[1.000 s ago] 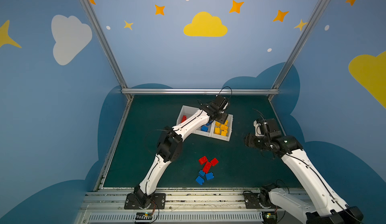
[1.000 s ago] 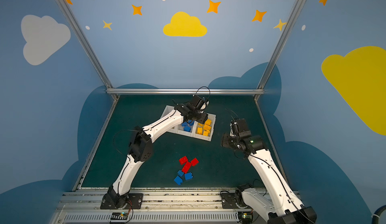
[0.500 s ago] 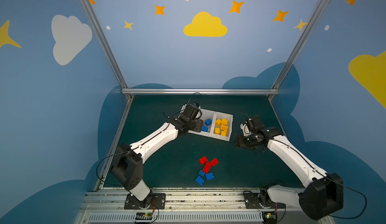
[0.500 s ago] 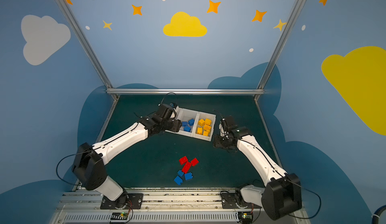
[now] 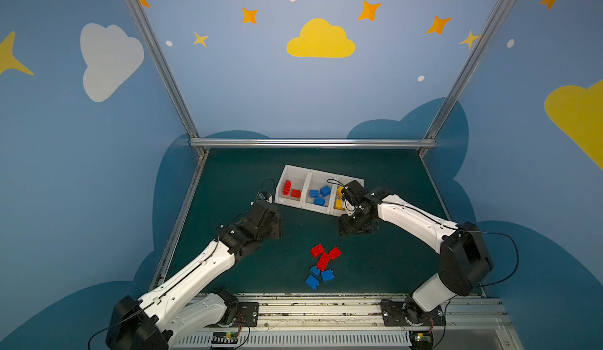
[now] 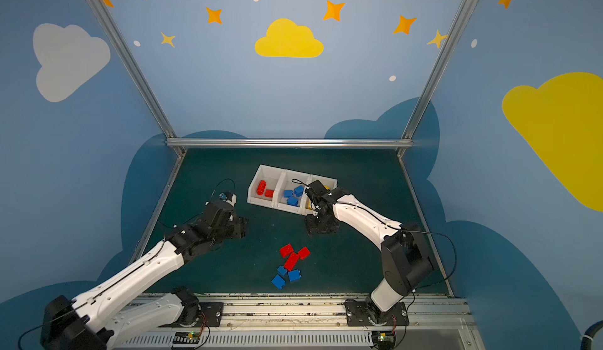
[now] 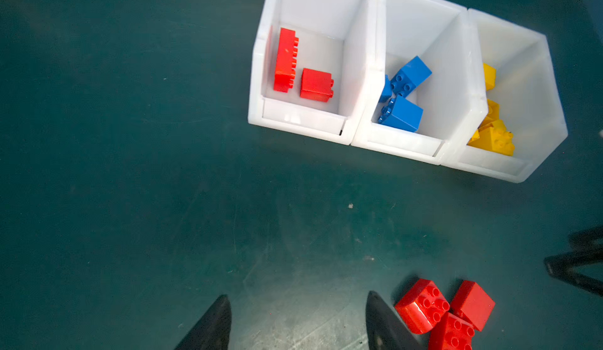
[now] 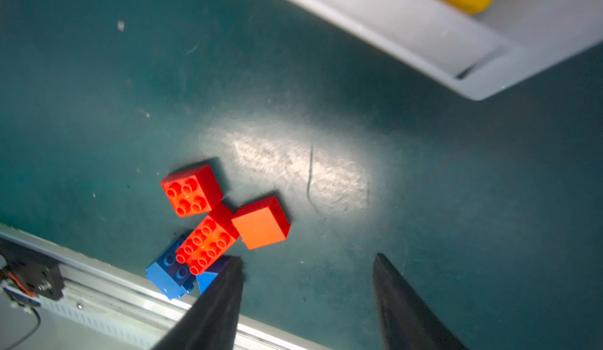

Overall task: Sort the legos into containers by color
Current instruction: Move the lego to the center of the table.

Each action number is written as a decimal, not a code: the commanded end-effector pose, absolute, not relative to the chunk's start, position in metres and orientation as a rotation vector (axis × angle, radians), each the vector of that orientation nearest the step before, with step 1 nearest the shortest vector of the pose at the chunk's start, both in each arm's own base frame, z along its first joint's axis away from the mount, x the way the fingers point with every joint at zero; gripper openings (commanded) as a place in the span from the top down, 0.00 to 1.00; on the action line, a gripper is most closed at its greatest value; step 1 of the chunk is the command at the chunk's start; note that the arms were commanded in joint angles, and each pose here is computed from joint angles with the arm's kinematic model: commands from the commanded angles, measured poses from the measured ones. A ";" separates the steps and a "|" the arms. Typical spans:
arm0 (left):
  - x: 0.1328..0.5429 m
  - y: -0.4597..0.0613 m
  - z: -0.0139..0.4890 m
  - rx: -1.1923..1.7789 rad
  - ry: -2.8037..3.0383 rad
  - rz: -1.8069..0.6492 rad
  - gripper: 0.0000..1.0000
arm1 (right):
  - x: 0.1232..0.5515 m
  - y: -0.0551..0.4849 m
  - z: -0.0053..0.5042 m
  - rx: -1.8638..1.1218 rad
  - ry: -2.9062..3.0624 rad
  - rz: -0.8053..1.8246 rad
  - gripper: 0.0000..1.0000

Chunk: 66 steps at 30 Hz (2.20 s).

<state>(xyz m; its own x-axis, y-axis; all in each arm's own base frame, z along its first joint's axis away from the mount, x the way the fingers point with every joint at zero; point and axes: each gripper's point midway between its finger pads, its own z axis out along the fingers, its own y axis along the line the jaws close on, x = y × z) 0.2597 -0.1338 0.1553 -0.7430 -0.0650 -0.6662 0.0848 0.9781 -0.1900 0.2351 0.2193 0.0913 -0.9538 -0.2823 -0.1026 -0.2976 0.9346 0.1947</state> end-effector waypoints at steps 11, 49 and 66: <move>0.225 -0.099 0.143 -0.150 2.344 -0.284 0.34 | 0.212 0.241 0.079 -0.965 2.979 0.147 0.35; 0.229 -0.093 0.120 -0.206 2.346 -0.258 0.33 | 0.200 0.306 0.044 -1.595 2.683 -0.114 0.30; 0.230 -0.090 0.117 -0.217 2.349 -0.247 0.33 | 0.230 0.313 0.045 -1.375 2.770 -0.117 0.32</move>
<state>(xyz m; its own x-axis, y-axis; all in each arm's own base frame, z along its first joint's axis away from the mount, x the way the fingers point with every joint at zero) 0.2291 -0.0932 0.1189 -0.7088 -0.2196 -0.6704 -0.0690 0.9673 -0.2439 0.2180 0.3143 0.0412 -0.5420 -0.8404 0.0029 -0.8374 0.5398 -0.0860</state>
